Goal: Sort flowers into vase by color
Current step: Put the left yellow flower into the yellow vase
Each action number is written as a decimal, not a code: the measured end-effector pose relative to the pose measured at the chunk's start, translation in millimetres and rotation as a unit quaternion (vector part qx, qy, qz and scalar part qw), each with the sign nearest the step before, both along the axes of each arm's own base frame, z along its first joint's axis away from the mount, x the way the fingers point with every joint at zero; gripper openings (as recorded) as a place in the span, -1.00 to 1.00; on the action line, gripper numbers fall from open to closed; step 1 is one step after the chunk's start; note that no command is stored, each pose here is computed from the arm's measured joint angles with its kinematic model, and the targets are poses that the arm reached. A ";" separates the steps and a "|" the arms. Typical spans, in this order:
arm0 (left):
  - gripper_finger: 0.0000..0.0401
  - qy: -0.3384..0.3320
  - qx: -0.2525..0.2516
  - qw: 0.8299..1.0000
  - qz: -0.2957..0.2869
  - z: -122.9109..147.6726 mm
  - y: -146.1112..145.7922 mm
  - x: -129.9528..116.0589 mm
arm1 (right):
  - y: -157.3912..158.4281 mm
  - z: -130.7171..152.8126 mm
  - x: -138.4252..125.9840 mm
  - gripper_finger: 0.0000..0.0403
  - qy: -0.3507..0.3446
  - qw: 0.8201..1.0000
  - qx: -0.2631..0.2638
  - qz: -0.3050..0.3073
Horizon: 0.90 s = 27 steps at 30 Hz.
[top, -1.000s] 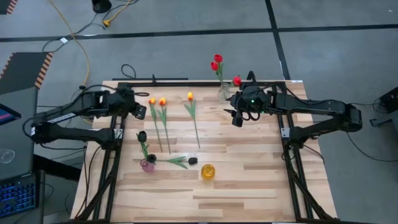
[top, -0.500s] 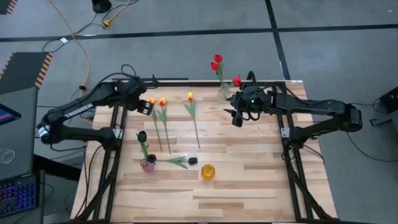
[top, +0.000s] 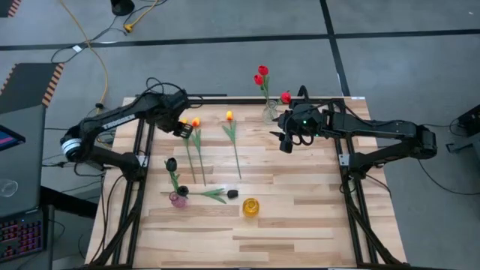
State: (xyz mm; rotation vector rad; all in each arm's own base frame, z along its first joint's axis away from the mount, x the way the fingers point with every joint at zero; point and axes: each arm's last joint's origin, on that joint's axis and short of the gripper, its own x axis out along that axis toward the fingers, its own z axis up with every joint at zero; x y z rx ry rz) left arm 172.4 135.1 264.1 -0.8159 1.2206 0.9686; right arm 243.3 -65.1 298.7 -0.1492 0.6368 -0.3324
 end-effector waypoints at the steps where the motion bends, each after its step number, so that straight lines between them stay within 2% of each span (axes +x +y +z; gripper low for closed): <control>1: -0.35 0.005 -0.004 1.000 -0.003 -3.7 2.2 3.0 | 0.0 0.0 0.0 0.22 0.000 1.000 0.000 0.000; 15: -0.35 0.078 -0.076 0.994 -0.018 -54.4 21.7 29.6 | 0.0 0.0 0.0 0.22 0.000 1.000 0.000 0.000; 22: -0.35 0.076 -0.075 0.994 -0.015 -66.2 27.6 37.4 | 0.0 0.0 0.0 0.22 0.000 1.000 0.000 0.000; 27: -0.35 0.073 -0.079 0.994 0.009 -79.0 24.3 33.5 | 0.1 0.0 0.0 0.22 0.000 1.000 0.000 0.000</control>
